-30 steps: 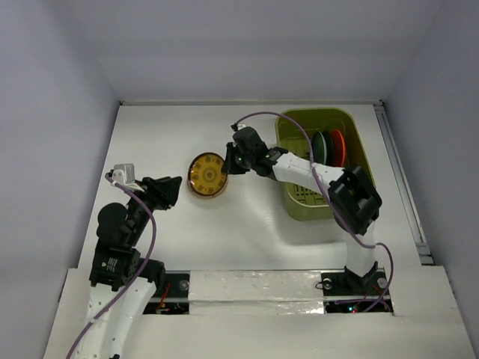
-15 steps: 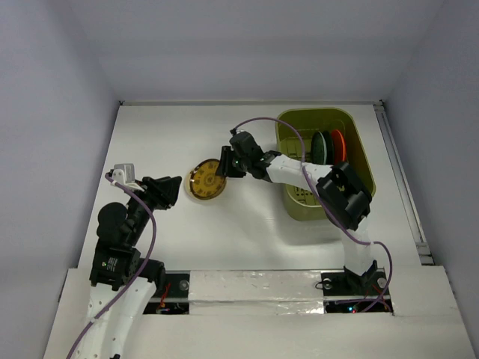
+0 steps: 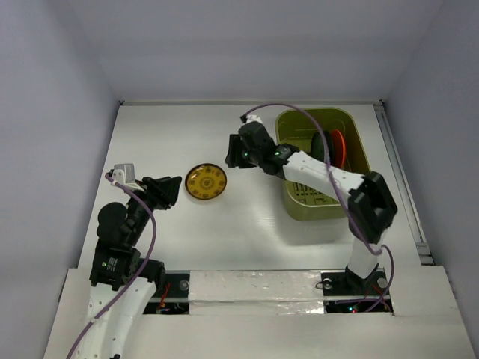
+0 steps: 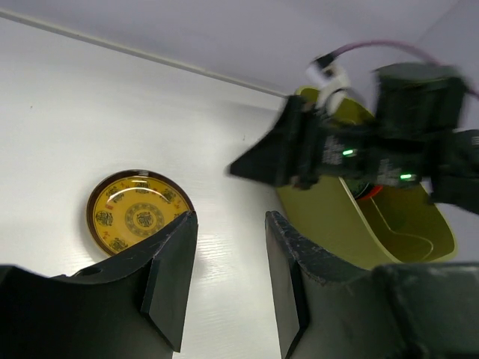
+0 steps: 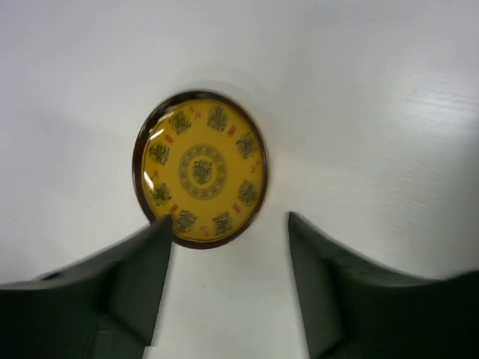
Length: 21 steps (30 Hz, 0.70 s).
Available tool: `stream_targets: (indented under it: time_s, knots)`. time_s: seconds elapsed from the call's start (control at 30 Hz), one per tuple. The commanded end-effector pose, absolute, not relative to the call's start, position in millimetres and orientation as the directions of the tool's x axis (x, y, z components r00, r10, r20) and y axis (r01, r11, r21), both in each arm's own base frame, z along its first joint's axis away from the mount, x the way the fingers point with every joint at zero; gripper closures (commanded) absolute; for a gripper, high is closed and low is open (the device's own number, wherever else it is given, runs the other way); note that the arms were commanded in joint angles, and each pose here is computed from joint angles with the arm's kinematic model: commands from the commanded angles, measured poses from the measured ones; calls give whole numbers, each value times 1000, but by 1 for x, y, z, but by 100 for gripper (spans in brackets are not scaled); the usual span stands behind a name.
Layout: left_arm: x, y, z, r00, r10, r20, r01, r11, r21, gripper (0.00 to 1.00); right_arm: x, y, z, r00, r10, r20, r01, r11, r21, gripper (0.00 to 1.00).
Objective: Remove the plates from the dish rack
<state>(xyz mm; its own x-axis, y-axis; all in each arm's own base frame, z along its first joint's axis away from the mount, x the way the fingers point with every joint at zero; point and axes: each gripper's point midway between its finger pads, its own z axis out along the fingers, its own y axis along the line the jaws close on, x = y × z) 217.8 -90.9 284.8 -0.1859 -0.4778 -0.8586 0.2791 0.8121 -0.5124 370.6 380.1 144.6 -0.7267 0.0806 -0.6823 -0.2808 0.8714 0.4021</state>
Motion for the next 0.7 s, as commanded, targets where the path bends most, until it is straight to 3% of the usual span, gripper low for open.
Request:
stream_targets:
  time_s: [0.0, 0.03, 0.07, 0.1, 0.27, 0.4, 0.57, 0.67]
  knots:
    - [219, -93, 293, -155, -486, -860, 308, 803, -510, 62, 377, 334, 221, -557, 109, -823, -240, 928, 285, 50]
    - [218, -92, 295, -152, -487, -860, 310, 803, -509, 62, 374, 317, 244, -510, 121, -852, -218, 940, 264, 86]
    - [218, -92, 295, -152, -488, -859, 310, 802, -510, 62, 377, 298, 252, -479, 98, -873, -187, 960, 210, 96]
    - [218, -93, 295, -151, -488, -860, 312, 802, -510, 62, 377, 272, 253, -468, 75, -881, -124, 981, 149, 100]
    - [215, -93, 297, -143, -489, -860, 322, 799, -508, 62, 380, 168, 285, -409, 95, -908, 55, 995, 80, 100]
    - [216, -93, 297, -143, -490, -860, 319, 800, -508, 62, 383, 103, 266, -451, 55, -891, 199, 979, -40, 94]
    - [216, -93, 296, -147, -489, -860, 320, 799, -509, 62, 386, 69, 233, -519, 10, -854, 272, 950, -154, 72]
    - [216, -93, 296, -146, -489, -860, 320, 799, -509, 62, 392, 59, 225, -523, 29, -852, 297, 943, -150, 66]
